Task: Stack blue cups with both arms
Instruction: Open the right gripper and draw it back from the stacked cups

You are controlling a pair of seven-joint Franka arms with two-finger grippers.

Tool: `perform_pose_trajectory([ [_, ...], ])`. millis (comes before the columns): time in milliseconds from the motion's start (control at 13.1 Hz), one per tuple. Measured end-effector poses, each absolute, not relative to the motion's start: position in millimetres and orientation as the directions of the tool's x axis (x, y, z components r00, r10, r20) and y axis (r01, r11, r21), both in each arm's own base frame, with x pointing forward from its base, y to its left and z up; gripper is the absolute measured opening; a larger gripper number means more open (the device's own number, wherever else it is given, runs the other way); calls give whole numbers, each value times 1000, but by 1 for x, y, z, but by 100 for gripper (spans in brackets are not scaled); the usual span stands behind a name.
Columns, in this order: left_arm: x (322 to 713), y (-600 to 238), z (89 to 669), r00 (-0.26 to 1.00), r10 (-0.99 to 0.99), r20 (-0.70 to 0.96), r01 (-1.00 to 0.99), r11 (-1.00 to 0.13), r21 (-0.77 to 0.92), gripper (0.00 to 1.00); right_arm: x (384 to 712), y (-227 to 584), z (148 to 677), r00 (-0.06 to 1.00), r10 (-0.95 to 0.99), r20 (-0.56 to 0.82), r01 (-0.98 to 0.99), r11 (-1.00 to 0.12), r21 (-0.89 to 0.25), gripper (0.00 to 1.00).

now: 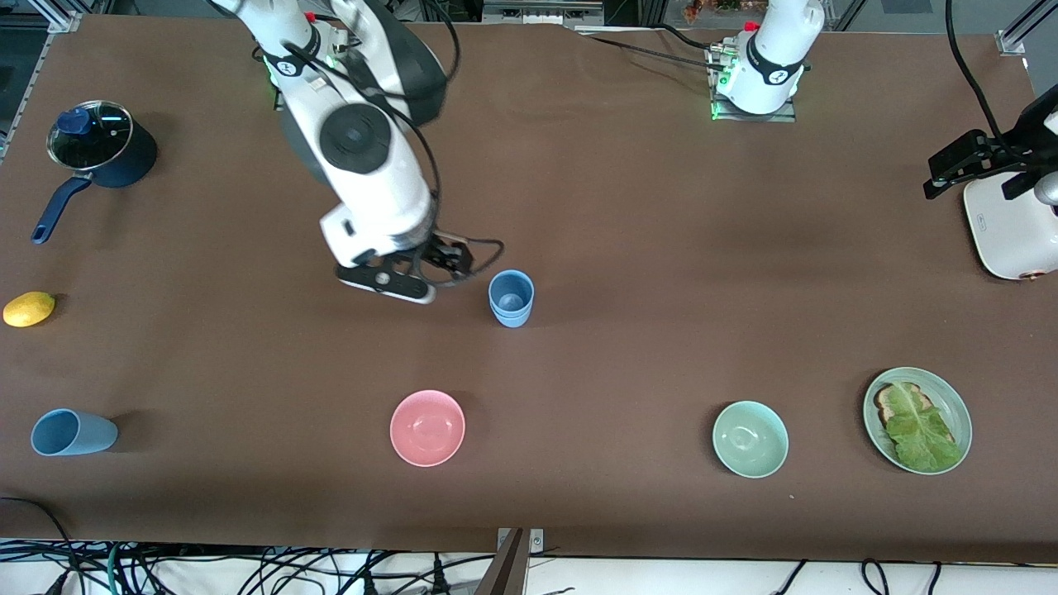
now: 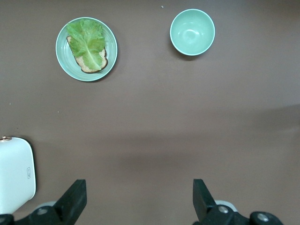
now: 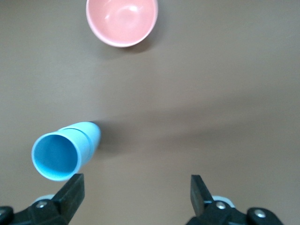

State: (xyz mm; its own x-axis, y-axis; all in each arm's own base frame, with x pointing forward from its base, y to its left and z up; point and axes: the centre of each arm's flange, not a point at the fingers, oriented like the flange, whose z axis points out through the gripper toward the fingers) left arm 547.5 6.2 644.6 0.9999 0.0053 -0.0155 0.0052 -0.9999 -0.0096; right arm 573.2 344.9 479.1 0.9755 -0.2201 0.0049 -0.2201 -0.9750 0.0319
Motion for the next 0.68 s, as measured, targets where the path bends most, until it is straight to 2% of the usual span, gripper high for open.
perform_pose_trajectory([
  [152,547,6,644,1000,4,-16,4,-1000,-9,100,570,298,524,973,-230,8,-229,-970,79,100],
  [380,547,6,644,1000,3,-16,3,-1000,-9,100,571,222,558,975,-217,-44,-209,-969,133,100],
  [685,546,4,643,1000,1,-29,1,-1000,5,100,586,98,581,985,-123,-117,-121,-992,25,100],
])
